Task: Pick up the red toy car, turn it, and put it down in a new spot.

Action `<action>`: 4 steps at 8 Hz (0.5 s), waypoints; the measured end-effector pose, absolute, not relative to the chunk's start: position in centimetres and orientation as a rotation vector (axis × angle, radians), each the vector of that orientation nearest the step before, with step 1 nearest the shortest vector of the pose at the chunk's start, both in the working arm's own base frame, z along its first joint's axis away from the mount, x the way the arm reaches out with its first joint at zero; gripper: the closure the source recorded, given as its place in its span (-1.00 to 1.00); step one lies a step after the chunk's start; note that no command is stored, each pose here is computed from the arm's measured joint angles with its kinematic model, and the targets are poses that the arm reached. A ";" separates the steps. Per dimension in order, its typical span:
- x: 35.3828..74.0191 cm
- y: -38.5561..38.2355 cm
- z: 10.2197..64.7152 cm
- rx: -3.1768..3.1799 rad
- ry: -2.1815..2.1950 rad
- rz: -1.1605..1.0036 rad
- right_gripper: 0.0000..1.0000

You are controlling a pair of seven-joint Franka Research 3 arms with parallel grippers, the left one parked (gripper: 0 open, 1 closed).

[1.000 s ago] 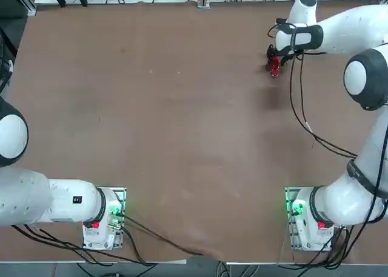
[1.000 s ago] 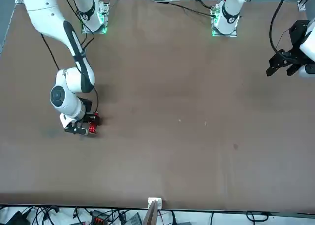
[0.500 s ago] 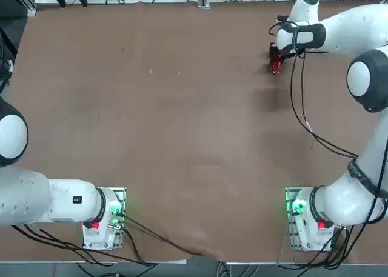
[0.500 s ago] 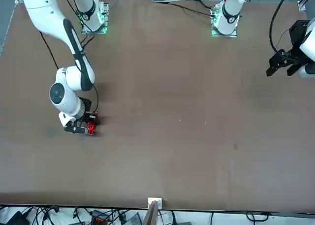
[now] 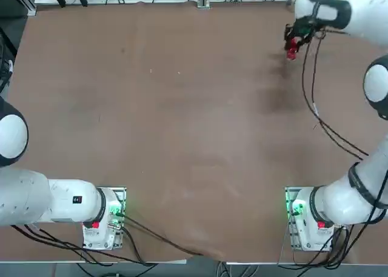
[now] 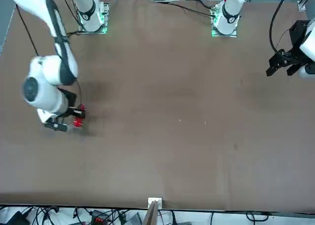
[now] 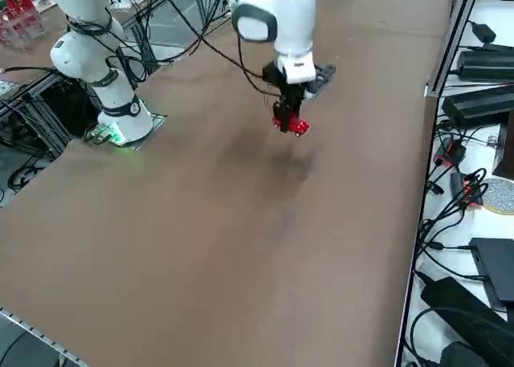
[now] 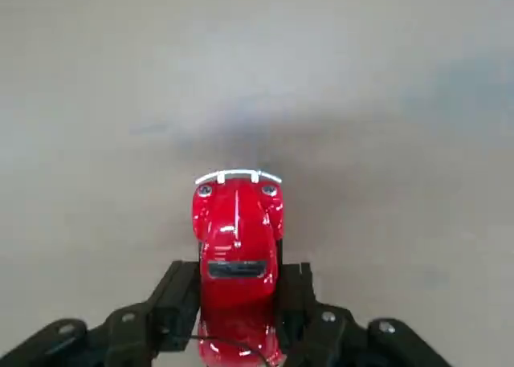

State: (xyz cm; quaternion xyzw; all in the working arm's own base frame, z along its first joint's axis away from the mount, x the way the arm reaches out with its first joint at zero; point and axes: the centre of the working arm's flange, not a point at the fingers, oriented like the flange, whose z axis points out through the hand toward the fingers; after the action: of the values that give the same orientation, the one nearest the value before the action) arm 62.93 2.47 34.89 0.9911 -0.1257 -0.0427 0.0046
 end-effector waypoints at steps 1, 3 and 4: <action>62.8 0.1 37.8 3.081 -0.503 -0.202 -0.03; 62.1 -5.7 41.1 2.992 -0.798 -0.330 -0.03; 62.0 -9.3 41.1 2.938 -0.983 -0.318 -0.03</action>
State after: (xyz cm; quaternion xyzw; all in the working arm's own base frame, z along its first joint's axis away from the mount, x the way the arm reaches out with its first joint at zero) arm 61.96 -9.33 41.08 0.9432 -0.3157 -0.1021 0.0136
